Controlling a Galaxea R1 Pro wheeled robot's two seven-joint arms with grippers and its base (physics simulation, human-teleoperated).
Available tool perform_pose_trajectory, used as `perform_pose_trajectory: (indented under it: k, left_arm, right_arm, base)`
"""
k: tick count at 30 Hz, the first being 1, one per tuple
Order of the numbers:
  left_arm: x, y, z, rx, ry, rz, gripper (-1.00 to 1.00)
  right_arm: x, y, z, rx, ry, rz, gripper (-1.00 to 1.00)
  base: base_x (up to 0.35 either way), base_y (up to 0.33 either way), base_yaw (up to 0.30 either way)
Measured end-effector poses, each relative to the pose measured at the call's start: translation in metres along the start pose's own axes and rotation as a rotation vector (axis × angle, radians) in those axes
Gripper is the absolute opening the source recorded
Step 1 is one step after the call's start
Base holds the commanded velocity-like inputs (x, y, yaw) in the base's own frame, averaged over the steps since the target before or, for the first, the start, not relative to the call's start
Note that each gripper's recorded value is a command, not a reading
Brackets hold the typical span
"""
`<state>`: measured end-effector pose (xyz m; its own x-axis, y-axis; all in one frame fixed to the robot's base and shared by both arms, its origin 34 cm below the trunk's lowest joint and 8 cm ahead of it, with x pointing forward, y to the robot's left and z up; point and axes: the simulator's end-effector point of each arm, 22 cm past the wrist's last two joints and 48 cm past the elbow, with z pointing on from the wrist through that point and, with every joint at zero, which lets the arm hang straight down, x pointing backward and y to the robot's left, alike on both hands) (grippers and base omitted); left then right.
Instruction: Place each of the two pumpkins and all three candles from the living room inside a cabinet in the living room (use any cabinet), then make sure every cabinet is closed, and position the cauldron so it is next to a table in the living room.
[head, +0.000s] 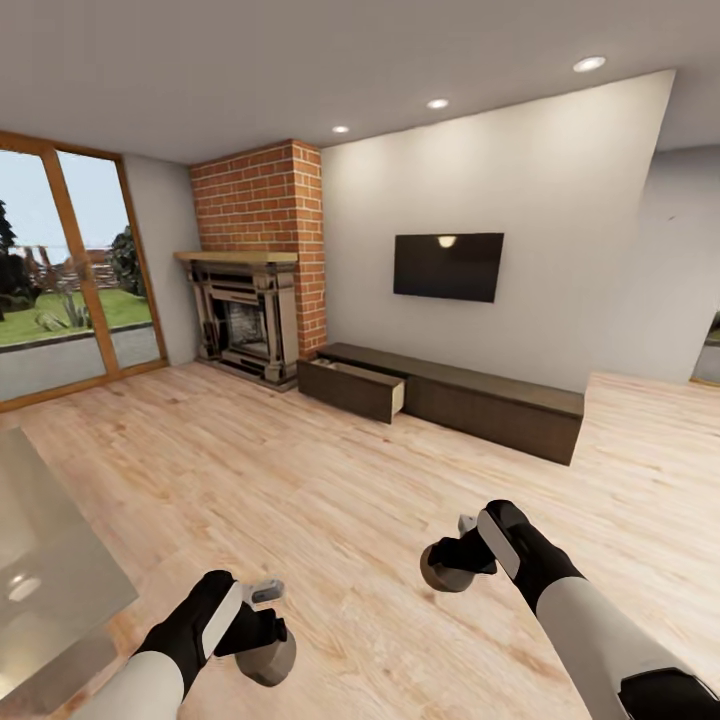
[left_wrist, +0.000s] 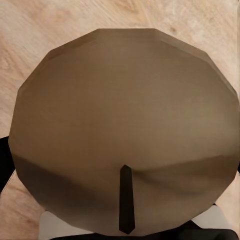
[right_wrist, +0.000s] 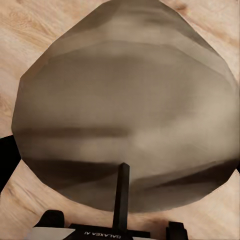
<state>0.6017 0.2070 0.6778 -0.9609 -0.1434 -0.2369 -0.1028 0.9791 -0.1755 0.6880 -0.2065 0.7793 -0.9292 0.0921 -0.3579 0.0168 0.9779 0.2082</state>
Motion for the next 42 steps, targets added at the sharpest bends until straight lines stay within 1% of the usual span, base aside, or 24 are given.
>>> perform_pose_trajectory:
  k: [16,42]
  left_arm:
    - [-0.006,-0.003,-0.009,0.005,-0.022,0.003,-1.0]
    - [-0.006,-0.003,-0.009,0.005,-0.023,0.004,-1.0]
  right_arm:
    - [-0.006,0.002,-0.011,-0.001,-0.022,-0.004,-1.0]
    - [-0.006,0.002,-0.012,-0.002,-0.023,-0.003,-1.0]
  base:
    - [0.337,0.0,-0.043]
    - [0.337,0.0,0.0]
